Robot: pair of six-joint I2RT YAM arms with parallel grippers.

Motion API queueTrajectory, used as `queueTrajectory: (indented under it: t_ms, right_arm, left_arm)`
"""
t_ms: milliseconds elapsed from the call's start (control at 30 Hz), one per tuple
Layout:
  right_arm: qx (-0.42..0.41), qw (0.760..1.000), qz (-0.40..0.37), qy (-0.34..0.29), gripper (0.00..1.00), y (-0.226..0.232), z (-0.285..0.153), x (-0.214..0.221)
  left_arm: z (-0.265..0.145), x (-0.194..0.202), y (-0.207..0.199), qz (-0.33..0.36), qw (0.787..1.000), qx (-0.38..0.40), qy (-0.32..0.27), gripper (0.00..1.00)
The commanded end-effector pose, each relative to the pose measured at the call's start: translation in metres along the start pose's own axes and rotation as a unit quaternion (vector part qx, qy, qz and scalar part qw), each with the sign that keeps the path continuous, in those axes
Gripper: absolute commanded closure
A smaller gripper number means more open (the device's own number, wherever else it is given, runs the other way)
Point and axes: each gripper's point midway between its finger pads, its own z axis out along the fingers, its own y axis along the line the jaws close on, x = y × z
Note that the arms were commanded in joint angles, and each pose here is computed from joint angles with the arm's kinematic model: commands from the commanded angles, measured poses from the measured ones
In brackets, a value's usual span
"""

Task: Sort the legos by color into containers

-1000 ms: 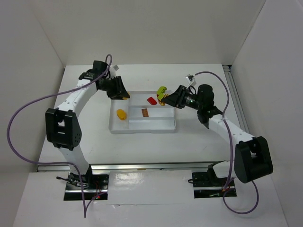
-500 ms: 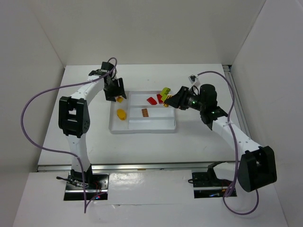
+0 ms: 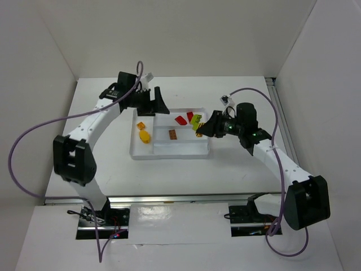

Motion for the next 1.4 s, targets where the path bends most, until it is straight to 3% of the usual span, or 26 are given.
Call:
queueTrajectory:
  t_ms: [0, 33, 133, 367, 467, 700, 1033, 1067, 1133, 1200, 1233, 1267, 1367]
  right_arm:
    - [-0.054, 0.997, -0.052, 0.035, 0.79, 0.028, -0.012, 0.005]
    - [-0.065, 0.995, -0.074, 0.032, 0.79, 0.035, -0.015, 0.000]
    - [-0.086, 0.990, -0.094, 0.055, 0.79, 0.045, -0.020, 0.007]
    - [-0.192, 0.970, -0.122, 0.085, 0.79, 0.083, -0.036, 0.013]
    - [-0.222, 0.963, -0.121, 0.096, 0.79, 0.091, -0.039, 0.016]
    - [-0.238, 0.958, -0.125, 0.097, 0.77, 0.097, -0.039, 0.011]
    - [-0.241, 0.958, -0.124, 0.089, 0.77, 0.099, -0.033, 0.002]
    - [-0.242, 0.958, -0.129, 0.088, 0.77, 0.100, -0.032, 0.002]
    - [-0.242, 0.958, -0.129, 0.088, 0.77, 0.100, -0.032, 0.002]
    - [-0.240, 0.958, -0.125, 0.090, 0.77, 0.098, -0.030, 0.003]
    - [-0.240, 0.958, -0.125, 0.090, 0.77, 0.098, -0.030, 0.003]
    - [-0.239, 0.959, -0.117, 0.094, 0.77, 0.097, -0.029, 0.006]
    - [-0.234, 0.961, -0.114, 0.094, 0.77, 0.093, -0.028, 0.008]
  left_arm:
    - [-0.061, 0.002, -0.106, 0.125, 0.955, 0.264, -0.049, 0.00]
    - [-0.075, 0.017, -0.127, 0.141, 0.933, 0.331, -0.025, 0.00]
    - [-0.084, 0.031, -0.147, 0.183, 0.900, 0.395, -0.004, 0.00]
    - [-0.085, 0.064, -0.173, 0.248, 0.844, 0.473, 0.047, 0.00]
    - [-0.091, 0.066, -0.180, 0.276, 0.827, 0.488, 0.041, 0.00]
    - [-0.093, 0.076, -0.189, 0.279, 0.817, 0.501, 0.060, 0.00]
    - [-0.077, 0.079, -0.199, 0.276, 0.822, 0.492, 0.075, 0.03]
    - [-0.077, 0.079, -0.199, 0.276, 0.822, 0.492, 0.075, 0.06]
    - [-0.076, 0.080, -0.202, 0.277, 0.820, 0.495, 0.078, 0.24]
    - [-0.076, 0.080, -0.202, 0.274, 0.821, 0.494, 0.080, 0.36]
    - [-0.078, 0.079, -0.204, 0.277, 0.820, 0.495, 0.077, 0.44]
    - [-0.078, 0.079, -0.204, 0.277, 0.820, 0.495, 0.077, 0.59]
    - [-0.077, 0.078, -0.203, 0.273, 0.824, 0.491, 0.077, 0.79]
